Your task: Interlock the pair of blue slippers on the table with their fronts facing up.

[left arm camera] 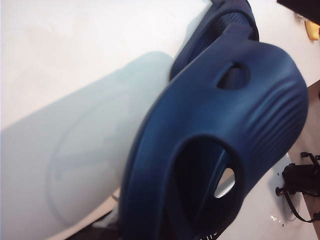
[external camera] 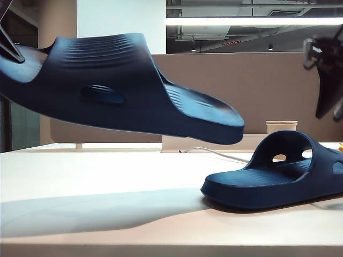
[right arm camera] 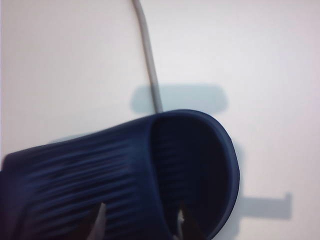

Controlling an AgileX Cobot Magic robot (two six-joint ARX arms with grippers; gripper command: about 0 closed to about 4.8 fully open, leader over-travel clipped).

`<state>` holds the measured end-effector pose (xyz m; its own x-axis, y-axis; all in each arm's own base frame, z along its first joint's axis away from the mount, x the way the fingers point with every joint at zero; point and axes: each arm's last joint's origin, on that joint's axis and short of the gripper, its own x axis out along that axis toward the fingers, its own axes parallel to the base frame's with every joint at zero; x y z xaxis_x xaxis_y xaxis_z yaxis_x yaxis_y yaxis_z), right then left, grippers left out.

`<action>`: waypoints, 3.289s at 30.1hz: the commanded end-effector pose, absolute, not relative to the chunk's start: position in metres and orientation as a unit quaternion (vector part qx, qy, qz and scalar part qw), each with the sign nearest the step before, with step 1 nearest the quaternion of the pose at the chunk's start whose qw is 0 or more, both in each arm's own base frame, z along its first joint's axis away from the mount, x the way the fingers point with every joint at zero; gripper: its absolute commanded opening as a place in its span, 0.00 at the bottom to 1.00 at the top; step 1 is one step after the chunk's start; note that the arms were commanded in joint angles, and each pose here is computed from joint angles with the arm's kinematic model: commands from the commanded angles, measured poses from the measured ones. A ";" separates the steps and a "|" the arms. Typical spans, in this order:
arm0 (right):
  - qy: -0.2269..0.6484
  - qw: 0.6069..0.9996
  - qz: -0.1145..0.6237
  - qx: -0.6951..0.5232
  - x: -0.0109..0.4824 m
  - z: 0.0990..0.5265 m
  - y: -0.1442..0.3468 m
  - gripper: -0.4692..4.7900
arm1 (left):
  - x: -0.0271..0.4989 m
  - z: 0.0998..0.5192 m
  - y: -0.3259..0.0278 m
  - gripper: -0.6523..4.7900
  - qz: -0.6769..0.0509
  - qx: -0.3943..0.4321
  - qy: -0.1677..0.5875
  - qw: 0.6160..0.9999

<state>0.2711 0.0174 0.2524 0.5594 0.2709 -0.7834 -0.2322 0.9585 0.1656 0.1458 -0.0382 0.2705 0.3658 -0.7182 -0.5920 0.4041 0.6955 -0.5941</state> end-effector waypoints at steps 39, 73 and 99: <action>0.489 0.829 0.163 0.217 0.305 0.186 -0.053 0.50 | 0.146 0.272 -0.038 0.11 -0.361 -0.149 0.425 0.816; 0.497 0.809 0.186 0.252 0.315 0.158 -0.059 0.51 | 0.146 0.272 -0.038 0.11 -0.365 -0.141 0.422 0.818; 0.473 0.806 0.208 0.288 0.319 0.160 -0.061 0.19 | 0.148 0.272 -0.037 0.11 -0.341 -0.129 0.420 0.831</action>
